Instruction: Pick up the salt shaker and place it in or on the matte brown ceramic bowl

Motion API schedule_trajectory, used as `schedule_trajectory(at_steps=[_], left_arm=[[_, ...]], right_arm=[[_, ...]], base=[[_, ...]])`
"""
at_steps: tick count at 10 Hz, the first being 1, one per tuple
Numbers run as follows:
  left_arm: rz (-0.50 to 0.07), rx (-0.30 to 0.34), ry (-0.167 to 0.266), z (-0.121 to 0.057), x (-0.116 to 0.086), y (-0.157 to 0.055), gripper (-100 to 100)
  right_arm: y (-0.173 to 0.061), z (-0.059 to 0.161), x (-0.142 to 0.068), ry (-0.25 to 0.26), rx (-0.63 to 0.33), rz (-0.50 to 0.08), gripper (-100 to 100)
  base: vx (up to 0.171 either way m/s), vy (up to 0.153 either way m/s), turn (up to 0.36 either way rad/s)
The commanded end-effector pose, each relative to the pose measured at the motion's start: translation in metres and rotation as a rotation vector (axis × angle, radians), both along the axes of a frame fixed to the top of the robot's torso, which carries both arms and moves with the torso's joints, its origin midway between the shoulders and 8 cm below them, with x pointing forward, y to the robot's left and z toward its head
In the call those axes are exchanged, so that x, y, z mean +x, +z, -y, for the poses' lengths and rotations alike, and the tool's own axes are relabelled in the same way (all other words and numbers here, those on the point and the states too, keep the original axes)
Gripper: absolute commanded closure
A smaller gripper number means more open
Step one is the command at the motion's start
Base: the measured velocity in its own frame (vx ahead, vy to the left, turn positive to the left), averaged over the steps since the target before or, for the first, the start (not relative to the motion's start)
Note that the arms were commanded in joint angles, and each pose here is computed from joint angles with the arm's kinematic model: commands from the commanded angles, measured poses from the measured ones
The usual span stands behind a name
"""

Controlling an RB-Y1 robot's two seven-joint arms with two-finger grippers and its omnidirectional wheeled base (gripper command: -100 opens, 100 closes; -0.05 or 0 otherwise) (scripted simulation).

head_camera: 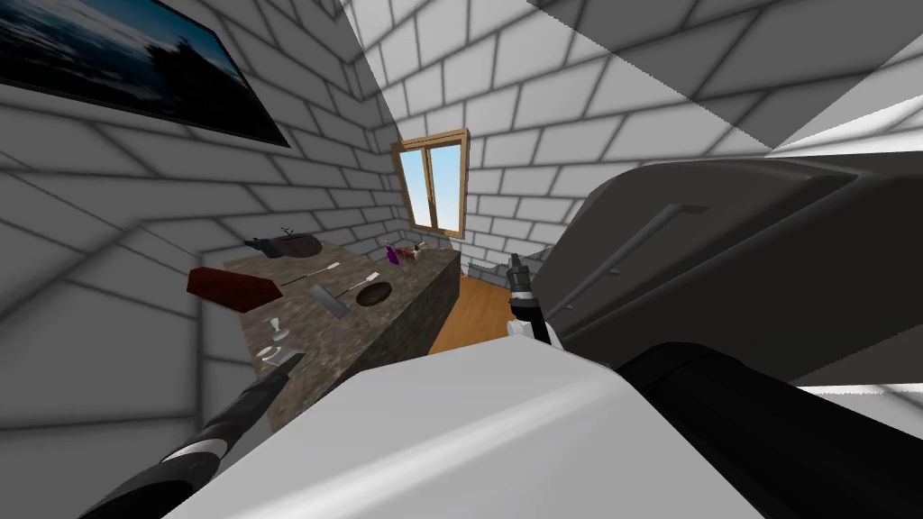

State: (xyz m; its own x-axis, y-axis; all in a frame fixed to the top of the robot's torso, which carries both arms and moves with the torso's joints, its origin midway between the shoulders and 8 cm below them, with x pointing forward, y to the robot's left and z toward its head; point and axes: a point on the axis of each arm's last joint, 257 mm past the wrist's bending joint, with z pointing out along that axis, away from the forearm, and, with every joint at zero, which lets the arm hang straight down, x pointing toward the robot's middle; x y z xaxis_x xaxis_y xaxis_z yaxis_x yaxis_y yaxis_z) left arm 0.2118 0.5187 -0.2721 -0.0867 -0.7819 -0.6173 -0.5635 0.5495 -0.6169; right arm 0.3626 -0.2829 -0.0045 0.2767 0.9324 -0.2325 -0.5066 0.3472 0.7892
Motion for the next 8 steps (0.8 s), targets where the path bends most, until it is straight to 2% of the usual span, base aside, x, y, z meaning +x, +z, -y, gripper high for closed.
schedule_trajectory(at_steps=[1, 2, 3, 7, 8], left_arm=[[-0.042, 0.018, 0.017, -0.012, -0.015, -0.004, -100], [-0.101, 0.046, 0.037, -0.027, -0.031, -0.010, -100], [-0.101, 0.046, 0.037, -0.027, -0.031, -0.010, -100], [-0.304, 0.149, 0.096, -0.075, -0.086, -0.020, -100], [-0.306, 0.150, 0.098, -0.075, -0.087, -0.021, -100]], right_arm=[[0.000, 0.000, 0.000, 0.000, 0.000, 0.000, 0], [0.000, 0.000, 0.000, 0.000, 0.000, 0.000, 0], [0.000, 0.000, 0.000, 0.000, 0.000, 0.000, 0], [0.000, 0.000, 0.000, 0.000, 0.000, 0.000, 0], [0.000, 0.000, 0.000, 0.000, 0.000, 0.000, 0]], base=[[0.044, -0.003, -0.070], [0.042, -0.006, -0.111], [0.030, -0.006, -0.079], [0.051, -0.013, -0.190], [0.037, -0.011, -0.079]])
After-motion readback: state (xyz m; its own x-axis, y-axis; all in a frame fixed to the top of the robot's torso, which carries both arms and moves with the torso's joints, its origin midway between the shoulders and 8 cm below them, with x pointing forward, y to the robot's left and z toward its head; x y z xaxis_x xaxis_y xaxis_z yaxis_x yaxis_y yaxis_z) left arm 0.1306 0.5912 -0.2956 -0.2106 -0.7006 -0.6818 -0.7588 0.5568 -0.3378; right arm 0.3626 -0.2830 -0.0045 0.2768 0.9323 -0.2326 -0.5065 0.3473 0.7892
